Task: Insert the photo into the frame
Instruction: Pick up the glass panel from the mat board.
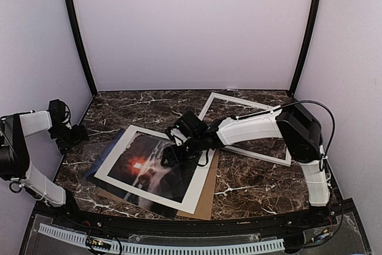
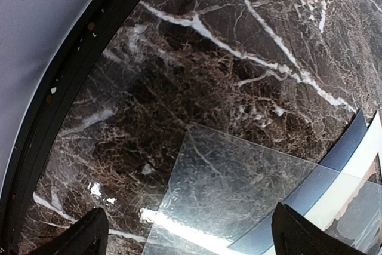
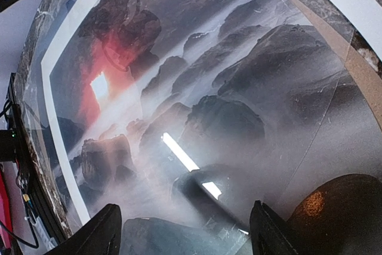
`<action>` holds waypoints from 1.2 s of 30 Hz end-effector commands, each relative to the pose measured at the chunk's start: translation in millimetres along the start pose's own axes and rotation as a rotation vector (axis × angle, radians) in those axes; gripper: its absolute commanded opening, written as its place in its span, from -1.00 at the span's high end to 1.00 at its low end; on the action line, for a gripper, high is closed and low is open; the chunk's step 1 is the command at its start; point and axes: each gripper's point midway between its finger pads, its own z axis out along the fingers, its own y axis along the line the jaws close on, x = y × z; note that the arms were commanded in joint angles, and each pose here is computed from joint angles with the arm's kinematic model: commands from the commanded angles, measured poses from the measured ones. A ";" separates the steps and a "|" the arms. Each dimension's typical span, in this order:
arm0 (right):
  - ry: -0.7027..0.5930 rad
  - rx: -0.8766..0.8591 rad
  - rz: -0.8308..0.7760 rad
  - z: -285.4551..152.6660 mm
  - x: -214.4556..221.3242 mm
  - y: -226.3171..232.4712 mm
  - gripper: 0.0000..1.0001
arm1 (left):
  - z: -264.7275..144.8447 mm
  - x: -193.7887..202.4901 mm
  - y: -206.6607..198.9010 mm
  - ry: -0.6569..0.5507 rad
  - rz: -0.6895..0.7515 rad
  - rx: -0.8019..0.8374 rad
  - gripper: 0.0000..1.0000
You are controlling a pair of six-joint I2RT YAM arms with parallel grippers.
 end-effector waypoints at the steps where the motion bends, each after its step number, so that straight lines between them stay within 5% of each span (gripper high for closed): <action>1: -0.022 -0.014 0.036 2.2 -9.9 5.5 -0.49 | 9.3 13.0 9.1 0.047 -0.001 -0.006 -0.96; 36: -0.033 0.089 0.174 14.7 -2.3 -29.0 -0.56 | 30.6 56.4 -29.6 0.250 -0.042 0.264 -0.71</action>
